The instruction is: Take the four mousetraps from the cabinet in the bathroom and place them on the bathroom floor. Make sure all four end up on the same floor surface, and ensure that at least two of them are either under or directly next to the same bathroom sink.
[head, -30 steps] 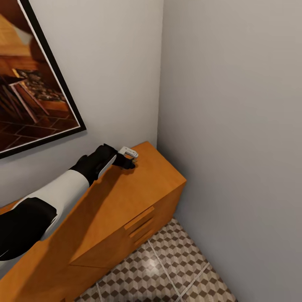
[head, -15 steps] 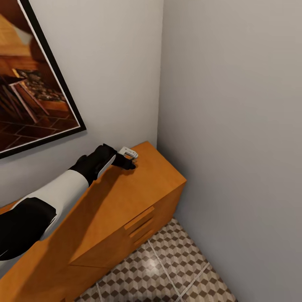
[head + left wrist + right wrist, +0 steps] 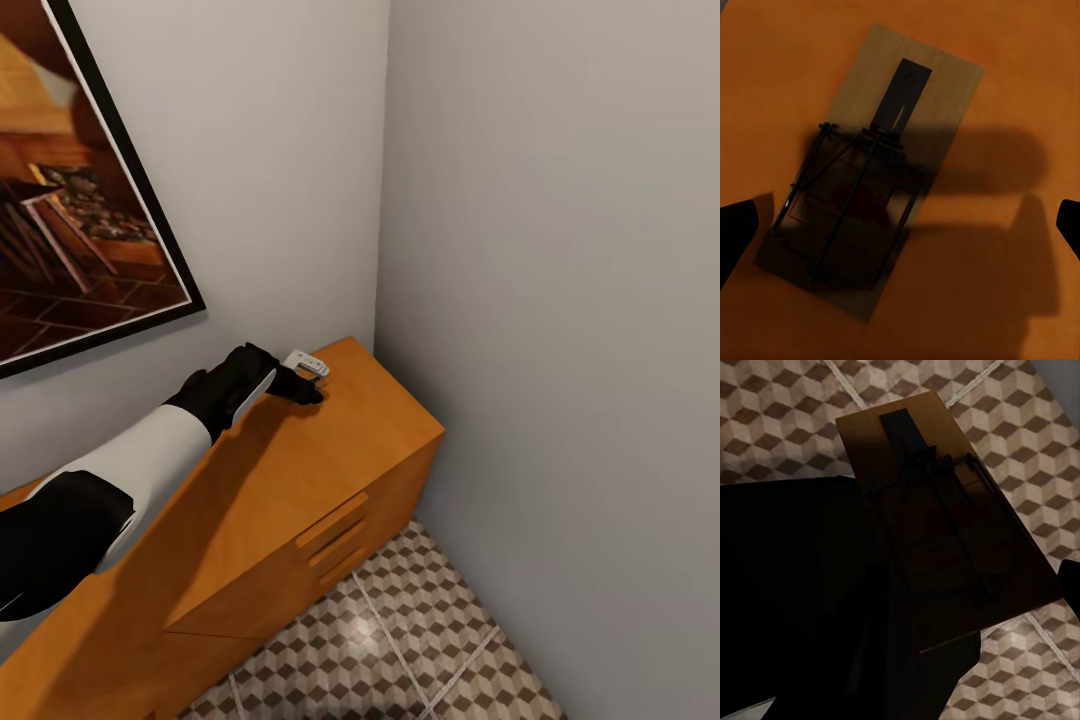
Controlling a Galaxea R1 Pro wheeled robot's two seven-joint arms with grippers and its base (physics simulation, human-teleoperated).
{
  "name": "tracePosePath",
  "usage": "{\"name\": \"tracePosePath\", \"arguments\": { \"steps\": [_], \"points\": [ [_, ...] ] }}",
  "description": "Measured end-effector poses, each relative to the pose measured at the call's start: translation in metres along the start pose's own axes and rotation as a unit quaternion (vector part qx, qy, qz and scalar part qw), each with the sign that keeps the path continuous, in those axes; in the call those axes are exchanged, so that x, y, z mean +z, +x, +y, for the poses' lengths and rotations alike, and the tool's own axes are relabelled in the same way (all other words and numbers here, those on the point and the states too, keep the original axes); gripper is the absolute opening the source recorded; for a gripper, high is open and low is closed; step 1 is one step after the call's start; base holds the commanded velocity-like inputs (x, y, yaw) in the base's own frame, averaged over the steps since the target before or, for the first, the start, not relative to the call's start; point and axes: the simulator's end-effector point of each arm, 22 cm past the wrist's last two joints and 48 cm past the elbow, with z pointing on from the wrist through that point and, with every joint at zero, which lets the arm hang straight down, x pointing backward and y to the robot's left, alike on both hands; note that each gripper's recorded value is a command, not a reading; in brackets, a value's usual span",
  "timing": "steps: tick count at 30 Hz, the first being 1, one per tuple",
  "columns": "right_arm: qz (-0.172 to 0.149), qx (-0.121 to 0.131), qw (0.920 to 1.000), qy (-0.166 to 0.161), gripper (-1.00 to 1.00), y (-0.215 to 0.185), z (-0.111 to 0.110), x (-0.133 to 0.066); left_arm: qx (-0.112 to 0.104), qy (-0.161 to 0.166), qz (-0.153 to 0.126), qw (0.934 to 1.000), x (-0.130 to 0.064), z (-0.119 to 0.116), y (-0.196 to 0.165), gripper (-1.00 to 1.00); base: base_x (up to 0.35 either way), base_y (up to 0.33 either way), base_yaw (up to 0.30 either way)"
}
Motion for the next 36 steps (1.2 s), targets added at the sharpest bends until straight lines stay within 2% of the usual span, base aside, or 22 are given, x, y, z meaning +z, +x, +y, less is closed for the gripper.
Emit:
{"name": "tracePosePath", "arguments": {
  "steps": [18,36],
  "points": [
    [0.011,0.0,0.9999,0.0,-1.0,0.008,0.0,-0.001,-0.004,0.002,0.01,0.9999,0.012,0.003,0.012,1.0,0.0,0.0,0.0],
    [0.014,-0.001,0.9999,0.0,-1.0,0.011,0.0,-0.002,-0.003,0.003,0.007,1.0,0.013,0.002,0.01,1.0,0.0,0.0,0.0]
  ]
}}
